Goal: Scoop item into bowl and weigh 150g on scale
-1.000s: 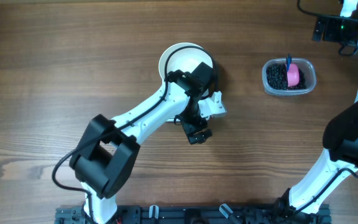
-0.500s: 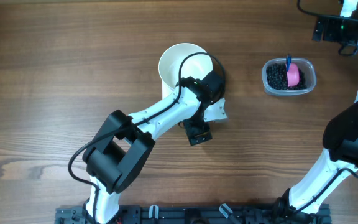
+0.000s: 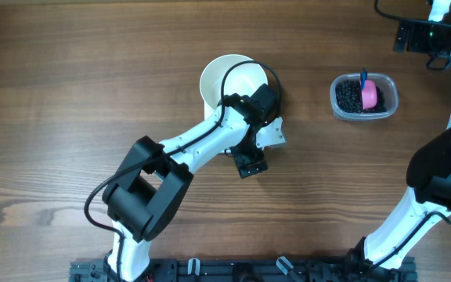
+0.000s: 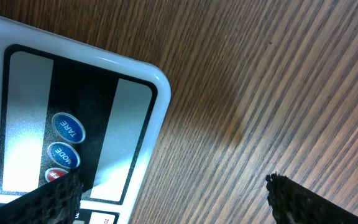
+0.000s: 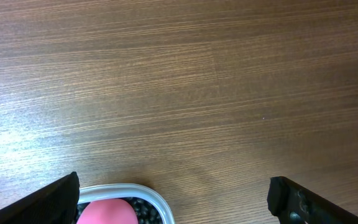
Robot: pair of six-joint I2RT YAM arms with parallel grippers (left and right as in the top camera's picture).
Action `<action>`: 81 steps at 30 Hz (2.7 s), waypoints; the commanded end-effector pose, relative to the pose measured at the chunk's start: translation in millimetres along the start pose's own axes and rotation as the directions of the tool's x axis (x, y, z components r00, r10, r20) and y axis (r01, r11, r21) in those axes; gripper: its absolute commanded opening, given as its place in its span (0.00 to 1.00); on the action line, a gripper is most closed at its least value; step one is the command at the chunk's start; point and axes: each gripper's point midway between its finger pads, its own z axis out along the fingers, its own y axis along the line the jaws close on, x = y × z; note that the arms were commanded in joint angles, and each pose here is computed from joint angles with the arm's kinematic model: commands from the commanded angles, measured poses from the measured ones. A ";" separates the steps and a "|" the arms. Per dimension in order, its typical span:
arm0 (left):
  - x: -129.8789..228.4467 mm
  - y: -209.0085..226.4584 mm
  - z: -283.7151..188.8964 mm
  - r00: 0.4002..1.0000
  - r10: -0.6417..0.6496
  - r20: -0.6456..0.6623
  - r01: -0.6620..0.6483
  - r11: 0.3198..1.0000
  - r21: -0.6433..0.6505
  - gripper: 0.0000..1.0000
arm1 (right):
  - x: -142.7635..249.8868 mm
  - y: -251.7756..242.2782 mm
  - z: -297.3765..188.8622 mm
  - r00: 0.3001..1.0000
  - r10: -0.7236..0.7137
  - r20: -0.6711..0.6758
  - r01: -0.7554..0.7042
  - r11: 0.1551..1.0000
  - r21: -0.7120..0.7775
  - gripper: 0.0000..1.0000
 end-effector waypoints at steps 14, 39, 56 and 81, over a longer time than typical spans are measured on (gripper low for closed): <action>9.9 -4.1 21.9 0.999 -0.002 -0.048 0.004 0.999 0.051 1.00 | -1.3 1.0 5.5 1.000 0.002 -0.004 -0.002 1.000 0.003 1.00; -23.9 6.6 -167.6 0.846 -0.263 0.464 0.276 0.960 0.042 1.00 | -1.3 1.0 5.5 1.000 0.002 -0.004 -0.002 1.000 0.003 1.00; 130.4 119.5 -179.2 0.596 -0.710 0.375 0.753 0.656 0.047 1.00 | -1.3 1.0 5.5 1.000 0.002 -0.004 -0.002 1.000 0.003 1.00; 134.3 122.0 -179.8 0.586 -0.717 0.376 0.761 0.647 0.047 1.00 | -1.3 1.0 5.5 1.000 0.003 -0.004 -0.003 1.000 0.003 1.00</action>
